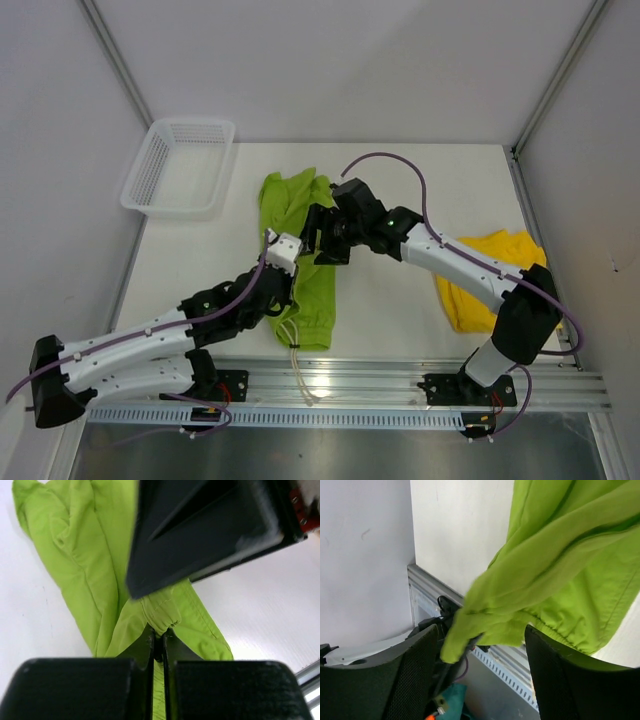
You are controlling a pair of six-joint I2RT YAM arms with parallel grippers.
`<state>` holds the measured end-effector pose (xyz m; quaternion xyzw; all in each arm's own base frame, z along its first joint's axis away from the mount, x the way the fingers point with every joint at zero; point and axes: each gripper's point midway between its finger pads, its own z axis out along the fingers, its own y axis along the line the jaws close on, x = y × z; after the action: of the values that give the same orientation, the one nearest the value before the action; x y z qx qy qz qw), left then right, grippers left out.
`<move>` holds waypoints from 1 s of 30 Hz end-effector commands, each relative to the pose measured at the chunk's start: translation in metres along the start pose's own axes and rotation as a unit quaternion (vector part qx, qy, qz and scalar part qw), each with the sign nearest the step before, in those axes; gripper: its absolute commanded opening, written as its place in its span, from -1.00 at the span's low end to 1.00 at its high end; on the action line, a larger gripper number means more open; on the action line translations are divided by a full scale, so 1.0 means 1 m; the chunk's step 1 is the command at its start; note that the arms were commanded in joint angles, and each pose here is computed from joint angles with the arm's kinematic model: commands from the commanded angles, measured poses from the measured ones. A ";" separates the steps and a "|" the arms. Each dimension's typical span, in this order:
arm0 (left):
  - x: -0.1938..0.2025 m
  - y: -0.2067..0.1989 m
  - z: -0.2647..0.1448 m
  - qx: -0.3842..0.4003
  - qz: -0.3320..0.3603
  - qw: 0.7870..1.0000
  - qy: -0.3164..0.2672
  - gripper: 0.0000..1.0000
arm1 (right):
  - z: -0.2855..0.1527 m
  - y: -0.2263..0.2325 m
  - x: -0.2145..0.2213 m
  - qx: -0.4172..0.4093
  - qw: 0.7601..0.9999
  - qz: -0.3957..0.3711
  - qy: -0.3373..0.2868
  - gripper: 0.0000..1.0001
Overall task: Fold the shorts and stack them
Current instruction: Flatten the shorts out
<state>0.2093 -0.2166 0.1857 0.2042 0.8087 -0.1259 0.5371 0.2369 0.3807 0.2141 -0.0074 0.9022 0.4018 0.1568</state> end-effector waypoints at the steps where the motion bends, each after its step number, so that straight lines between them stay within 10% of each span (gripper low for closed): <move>1: -0.019 0.019 -0.020 -0.031 -0.053 0.997 -0.036 -1.00 | -0.024 -0.004 -0.026 -0.002 0.999 -0.010 -0.051 0.44; 17: -0.056 0.038 -0.099 0.030 -0.122 0.990 -0.060 -1.00 | 0.021 -0.066 -0.129 -0.024 0.992 0.047 -0.115 0.62; 30: -0.050 0.104 -0.135 -0.099 -0.176 0.977 -0.068 -1.00 | 0.057 -0.147 -0.159 -0.020 0.993 0.030 -0.109 0.58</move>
<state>0.1631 -0.1059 0.2622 0.0622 0.8174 -0.1561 0.5510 0.4146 0.3077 0.1268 0.0661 0.8842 0.3894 0.2495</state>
